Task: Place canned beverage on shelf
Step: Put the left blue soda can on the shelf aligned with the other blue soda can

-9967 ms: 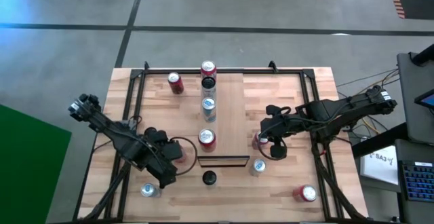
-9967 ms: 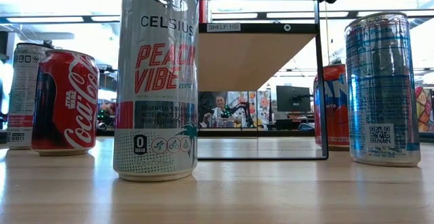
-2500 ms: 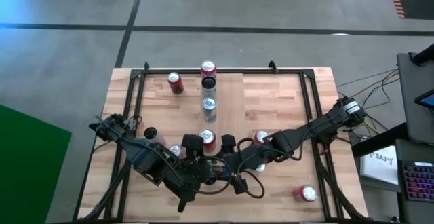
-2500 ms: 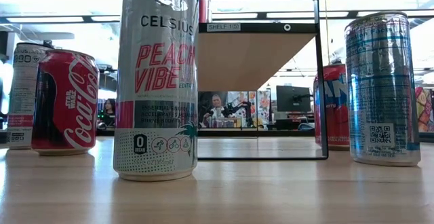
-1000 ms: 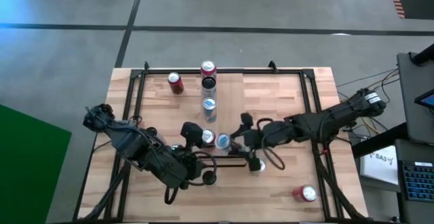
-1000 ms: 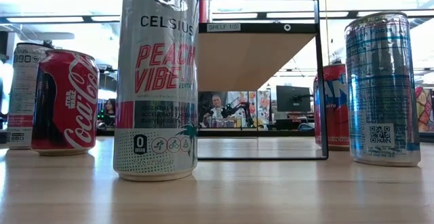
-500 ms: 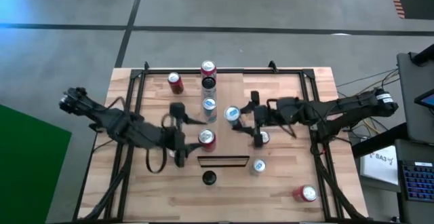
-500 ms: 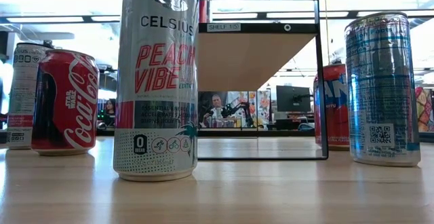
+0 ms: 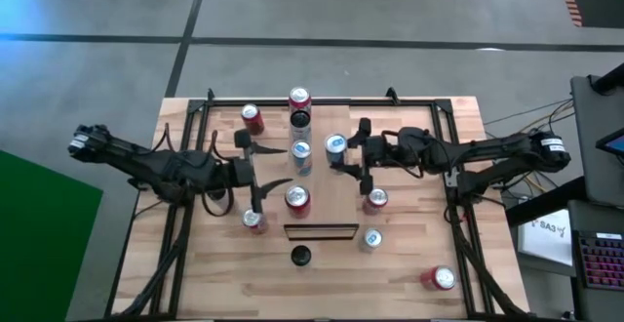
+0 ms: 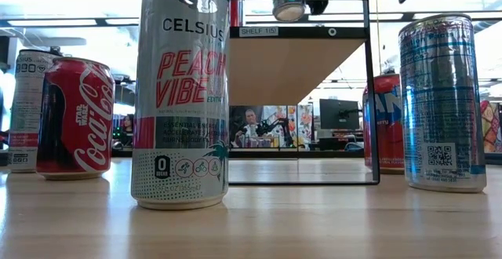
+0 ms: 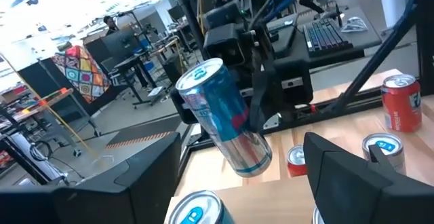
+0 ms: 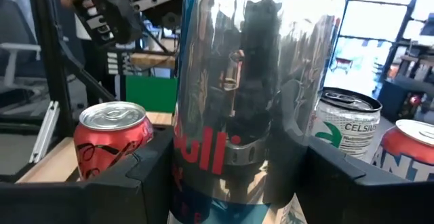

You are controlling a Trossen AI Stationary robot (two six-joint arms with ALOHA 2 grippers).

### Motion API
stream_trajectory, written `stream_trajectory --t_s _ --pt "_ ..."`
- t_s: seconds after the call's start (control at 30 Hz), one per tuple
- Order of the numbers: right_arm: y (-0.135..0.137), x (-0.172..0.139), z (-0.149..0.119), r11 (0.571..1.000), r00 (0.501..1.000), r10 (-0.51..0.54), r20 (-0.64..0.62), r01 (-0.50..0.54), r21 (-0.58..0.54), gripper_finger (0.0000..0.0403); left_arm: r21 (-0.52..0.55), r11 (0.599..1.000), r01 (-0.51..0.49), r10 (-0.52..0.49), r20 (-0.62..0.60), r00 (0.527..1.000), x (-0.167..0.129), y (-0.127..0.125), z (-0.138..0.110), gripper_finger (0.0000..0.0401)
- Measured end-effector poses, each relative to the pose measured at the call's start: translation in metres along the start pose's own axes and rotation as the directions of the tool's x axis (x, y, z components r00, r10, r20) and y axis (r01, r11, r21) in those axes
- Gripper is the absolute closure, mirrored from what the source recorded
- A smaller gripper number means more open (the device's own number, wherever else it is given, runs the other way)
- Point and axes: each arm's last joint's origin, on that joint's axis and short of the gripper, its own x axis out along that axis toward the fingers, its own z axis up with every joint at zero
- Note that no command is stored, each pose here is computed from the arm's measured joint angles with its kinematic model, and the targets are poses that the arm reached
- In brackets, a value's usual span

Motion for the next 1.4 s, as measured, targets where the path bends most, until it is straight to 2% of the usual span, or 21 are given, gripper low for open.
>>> stream_trajectory --t_s 0.27,0.7,1.07,1.4 --pt "-0.008 0.001 -0.016 0.998 0.997 -0.018 0.073 0.013 0.059 0.0177 -0.011 1.0 -0.006 0.006 0.005 1.0 -0.001 0.001 -0.001 0.0125" --pt "-0.01 -0.003 -0.051 0.995 0.983 -0.056 0.177 0.04 0.091 0.0177 -0.007 1.0 -0.022 0.022 -0.007 1.0 0.001 0.001 -0.002 0.0125" --pt "-0.009 0.008 -0.072 0.996 0.985 -0.058 0.165 0.046 0.076 0.0177 -0.004 1.0 -0.023 0.023 -0.018 1.0 0.003 -0.001 -0.004 0.0125" --pt "-0.009 0.01 -0.074 0.998 0.983 -0.059 0.174 0.053 0.035 0.0177 -0.003 1.0 -0.031 0.031 -0.023 0.999 0.005 0.001 -0.005 0.0125"
